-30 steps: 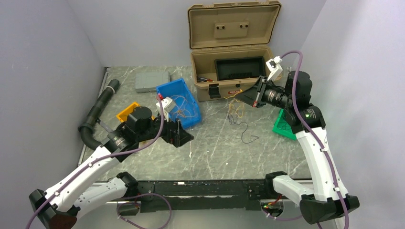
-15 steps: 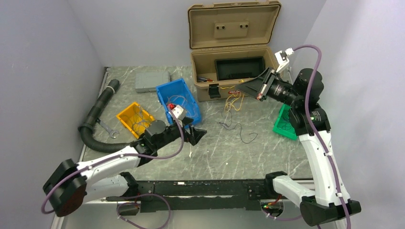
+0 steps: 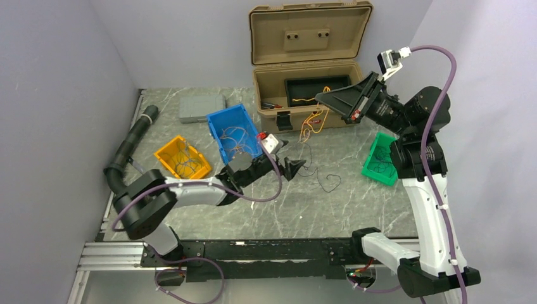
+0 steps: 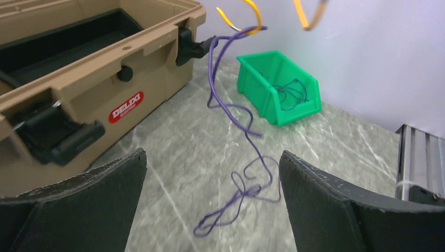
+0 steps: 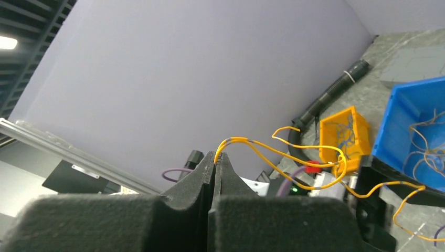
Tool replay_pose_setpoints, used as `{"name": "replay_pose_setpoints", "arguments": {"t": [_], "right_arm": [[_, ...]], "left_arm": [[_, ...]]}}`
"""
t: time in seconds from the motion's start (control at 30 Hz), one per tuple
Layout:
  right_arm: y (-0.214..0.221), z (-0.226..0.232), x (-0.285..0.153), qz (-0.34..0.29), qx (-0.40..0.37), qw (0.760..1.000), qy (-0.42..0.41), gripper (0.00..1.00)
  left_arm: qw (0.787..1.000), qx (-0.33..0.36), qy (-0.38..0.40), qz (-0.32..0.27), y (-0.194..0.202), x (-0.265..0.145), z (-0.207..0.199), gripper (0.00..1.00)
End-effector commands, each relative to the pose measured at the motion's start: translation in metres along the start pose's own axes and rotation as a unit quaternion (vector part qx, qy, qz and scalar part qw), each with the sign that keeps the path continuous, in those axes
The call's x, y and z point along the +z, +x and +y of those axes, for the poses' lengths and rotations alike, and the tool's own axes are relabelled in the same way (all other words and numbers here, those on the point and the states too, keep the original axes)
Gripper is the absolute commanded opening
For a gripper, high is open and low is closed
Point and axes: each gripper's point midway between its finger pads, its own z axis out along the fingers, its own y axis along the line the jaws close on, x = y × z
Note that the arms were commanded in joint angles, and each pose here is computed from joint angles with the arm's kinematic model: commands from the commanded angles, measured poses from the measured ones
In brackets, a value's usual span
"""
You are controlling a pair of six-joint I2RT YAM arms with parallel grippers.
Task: Untangle the cables
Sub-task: Untie the cable.
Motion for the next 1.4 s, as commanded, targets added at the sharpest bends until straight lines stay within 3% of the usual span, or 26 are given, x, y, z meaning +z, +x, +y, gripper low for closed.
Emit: {"name": "replay_pose_setpoints", "arguments": {"t": [0.0, 0.17, 0.27, 0.3, 0.37, 0.4, 0.43, 0.67, 0.77, 1.03, 1.13, 1.23, 1.37], "right_arm": [[-0.01, 0.04, -0.005, -0.012, -0.018, 0.999, -0.043, 0.0], [-0.022, 0.048, -0.005, -0.032, -0.027, 0.998, -0.036, 0.0], [-0.035, 0.059, -0.004, -0.052, -0.033, 0.997, -0.046, 0.0], [-0.041, 0.064, -0.003, -0.058, -0.034, 0.996, -0.05, 0.0], [-0.052, 0.071, -0.002, -0.07, -0.042, 0.995, -0.054, 0.0], [-0.058, 0.073, -0.002, -0.079, -0.046, 0.995, -0.051, 0.0], [-0.065, 0.073, -0.002, -0.089, -0.05, 0.994, -0.046, 0.0], [-0.116, 0.055, -0.009, -0.17, -0.097, 0.981, 0.018, 0.0], [-0.141, 0.047, -0.01, -0.192, -0.106, 0.975, 0.027, 0.0], [-0.171, 0.015, 0.006, -0.191, -0.095, 0.976, 0.04, 0.0], [-0.164, -0.013, 0.013, -0.171, -0.078, 0.981, 0.058, 0.0], [-0.142, -0.046, 0.022, -0.139, -0.057, 0.986, 0.066, 0.0], [-0.102, -0.076, 0.047, -0.079, -0.049, 0.992, 0.088, 0.0]], "left_arm": [[0.997, -0.019, 0.042, -0.064, -0.028, 0.035, -0.019, 0.97], [0.996, -0.044, 0.067, -0.037, 0.004, 0.059, -0.04, 0.88], [0.992, -0.094, 0.072, -0.044, 0.02, 0.055, -0.047, 0.82], [0.989, -0.117, 0.079, -0.046, 0.025, 0.053, -0.051, 0.68], [0.986, -0.135, 0.09, -0.04, 0.038, 0.049, -0.057, 0.21], [0.986, -0.139, 0.09, -0.031, 0.047, 0.045, -0.059, 0.02], [0.986, -0.141, 0.082, -0.025, 0.054, 0.04, -0.059, 0.0], [0.988, -0.15, 0.021, -0.019, 0.072, -0.025, -0.039, 0.0], [0.987, -0.16, 0.005, -0.032, 0.073, -0.072, -0.035, 0.0], [0.98, -0.196, -0.039, -0.01, 0.08, -0.164, -0.028, 0.0], [0.978, -0.199, -0.053, 0.004, 0.082, -0.179, -0.022, 0.0], [0.977, -0.173, -0.089, 0.083, 0.089, -0.174, -0.018, 0.0], [0.96, -0.132, -0.213, 0.123, 0.043, -0.179, 0.017, 0.0]]}}
